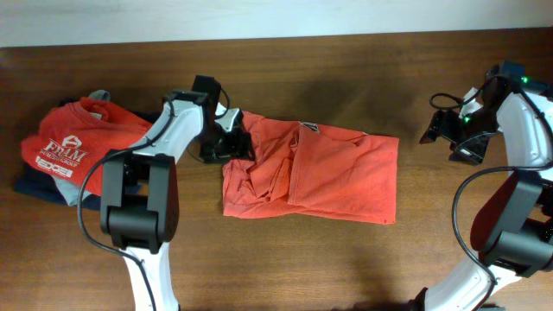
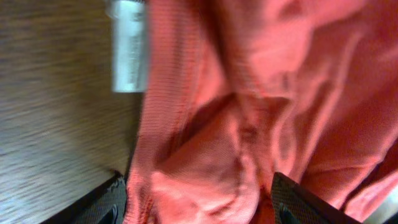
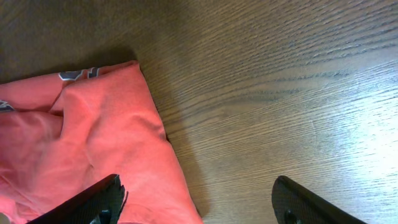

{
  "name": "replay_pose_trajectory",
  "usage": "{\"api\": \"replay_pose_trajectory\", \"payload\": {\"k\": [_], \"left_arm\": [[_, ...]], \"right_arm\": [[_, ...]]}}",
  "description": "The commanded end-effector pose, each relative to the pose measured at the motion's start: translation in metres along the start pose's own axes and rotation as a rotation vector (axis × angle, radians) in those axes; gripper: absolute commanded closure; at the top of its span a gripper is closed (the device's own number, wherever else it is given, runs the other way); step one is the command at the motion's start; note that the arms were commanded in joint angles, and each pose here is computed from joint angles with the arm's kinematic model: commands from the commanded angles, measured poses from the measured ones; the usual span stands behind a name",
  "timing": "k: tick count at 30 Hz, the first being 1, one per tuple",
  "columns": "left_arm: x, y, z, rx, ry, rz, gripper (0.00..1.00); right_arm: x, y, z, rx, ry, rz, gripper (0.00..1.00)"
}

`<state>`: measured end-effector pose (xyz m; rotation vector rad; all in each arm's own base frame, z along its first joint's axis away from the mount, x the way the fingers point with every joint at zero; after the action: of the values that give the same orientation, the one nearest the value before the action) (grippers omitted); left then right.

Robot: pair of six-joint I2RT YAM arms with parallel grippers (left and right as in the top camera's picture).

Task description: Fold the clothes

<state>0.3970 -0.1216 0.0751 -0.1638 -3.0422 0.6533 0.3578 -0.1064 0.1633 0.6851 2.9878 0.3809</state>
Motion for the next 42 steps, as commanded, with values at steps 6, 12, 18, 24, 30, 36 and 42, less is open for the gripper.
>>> {"api": "replay_pose_trajectory", "payload": {"k": [6,12,18,24,30,36,42], "left_arm": [[0.024,-0.018,0.044,0.182,0.082,0.05,0.31],[0.025,-0.021,0.043,0.199,0.09,0.031,0.93],[0.014,0.001,0.002,0.118,0.051,-0.053,0.99],[-0.011,-0.009,-0.095,-0.053,-0.103,-0.024,0.99],[-0.013,-0.075,-0.135,-0.122,-0.173,0.128,0.99],[0.011,-0.15,-0.093,-0.154,-0.108,0.281,0.99],[0.037,-0.203,-0.042,-0.269,-0.067,0.442,0.99]], "right_arm": [[-0.001,0.003,-0.002,-0.007,-0.007,-0.009,0.19],[0.0,0.002,-0.002,-0.006,-0.003,-0.008,0.2],[0.001,0.002,-0.002,-0.006,0.002,-0.007,0.2],[0.001,0.002,-0.002,-0.006,0.0,-0.007,0.2],[0.0,0.003,-0.002,-0.007,-0.004,-0.008,0.2],[0.0,0.003,-0.002,-0.007,-0.004,-0.008,0.2],[0.0,0.003,-0.002,-0.007,-0.003,-0.008,0.2]]}}
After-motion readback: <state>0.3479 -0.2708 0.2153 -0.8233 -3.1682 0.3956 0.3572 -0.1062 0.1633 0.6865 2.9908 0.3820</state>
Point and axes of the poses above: each gripper's point midway between its finger pads, its own z axis out along the fingers, its own y axis along the line the jaws close on, x = y × z, the point moved 7 cm from there along -z, back along the fingers, and after that the axes turned 2 degrees about -z, right-handed, at the moved point
